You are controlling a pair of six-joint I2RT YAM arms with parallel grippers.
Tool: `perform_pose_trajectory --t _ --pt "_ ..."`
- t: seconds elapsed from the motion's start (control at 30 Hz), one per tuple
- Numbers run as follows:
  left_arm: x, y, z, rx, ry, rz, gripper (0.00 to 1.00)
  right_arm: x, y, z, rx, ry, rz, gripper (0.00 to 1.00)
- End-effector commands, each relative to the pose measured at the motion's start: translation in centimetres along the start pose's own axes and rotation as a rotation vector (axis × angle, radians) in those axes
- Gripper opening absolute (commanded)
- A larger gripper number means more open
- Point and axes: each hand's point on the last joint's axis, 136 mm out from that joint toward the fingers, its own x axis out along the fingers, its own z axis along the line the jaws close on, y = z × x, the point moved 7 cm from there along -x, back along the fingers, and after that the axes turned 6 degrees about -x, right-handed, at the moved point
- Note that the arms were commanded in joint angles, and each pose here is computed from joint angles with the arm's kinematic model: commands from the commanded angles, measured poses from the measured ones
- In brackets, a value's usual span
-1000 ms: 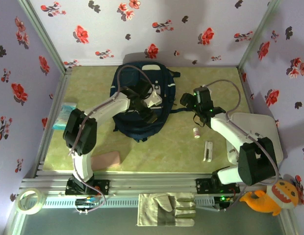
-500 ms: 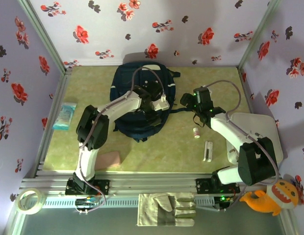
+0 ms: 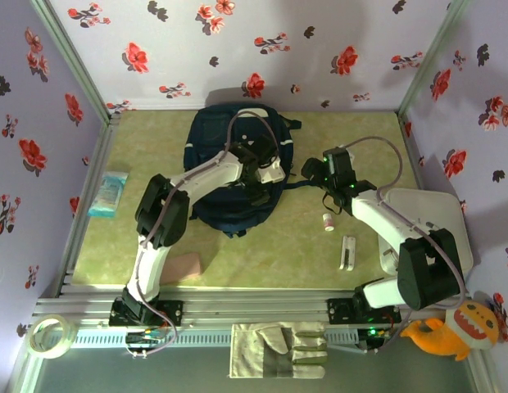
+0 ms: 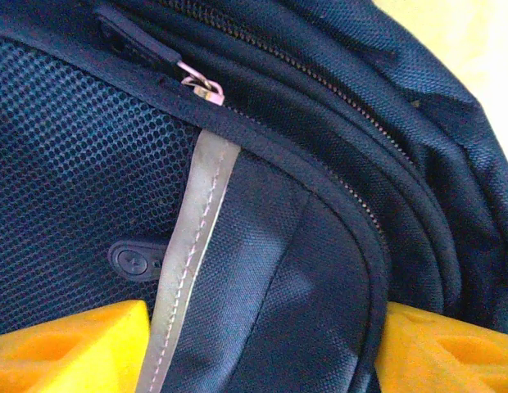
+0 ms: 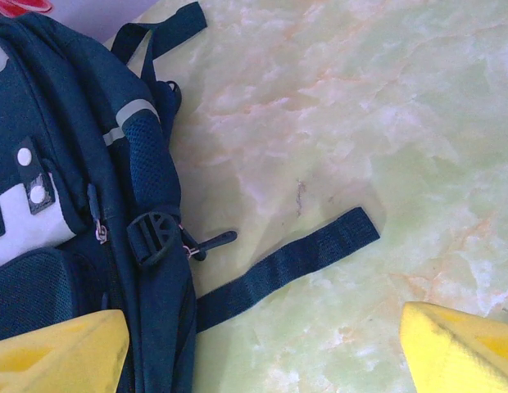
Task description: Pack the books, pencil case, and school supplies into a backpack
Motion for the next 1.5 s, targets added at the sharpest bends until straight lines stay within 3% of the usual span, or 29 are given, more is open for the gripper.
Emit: perform_pose_trajectory --t 0.0,0.13,0.2,0.37,0.53,0.8,0.97,1.13,1.47 --pt "0.7 0.0 0.4 0.013 -0.032 0.033 0.76 0.3 0.3 -0.4 0.015 0.017 -0.002 0.86" --pt "1.2 0.0 -0.3 0.057 -0.035 0.048 0.77 0.4 0.3 -0.4 0.016 0.016 -0.002 0.86" --pt "1.2 -0.2 -0.2 0.059 -0.058 0.044 0.73 0.4 0.3 -0.4 0.016 0.016 -0.001 0.86" --pt "-0.3 -1.0 0.8 0.019 -0.121 -0.009 0.55 0.4 0.3 -0.3 0.015 0.011 0.000 0.86" --pt "-3.6 -1.0 1.9 -0.067 -0.150 -0.105 0.28 0.4 0.0 0.2 -0.018 -0.022 0.003 0.86" --pt "-7.6 0.9 2.6 -0.161 -0.110 -0.231 0.09 1.4 -0.8 3.1 -0.121 -0.161 0.087 0.84" --pt "-9.0 2.4 2.9 -0.208 -0.075 -0.285 0.05 2.3 -1.5 5.4 -0.142 -0.265 0.137 0.81" --pt "-9.9 3.4 2.7 -0.227 -0.021 -0.327 0.04 3.7 -2.2 8.1 -0.144 -0.359 0.174 0.72" --pt "-10.0 4.3 2.0 -0.227 0.034 -0.341 0.03 8.7 -1.9 12.0 -0.192 -0.339 0.258 0.49"
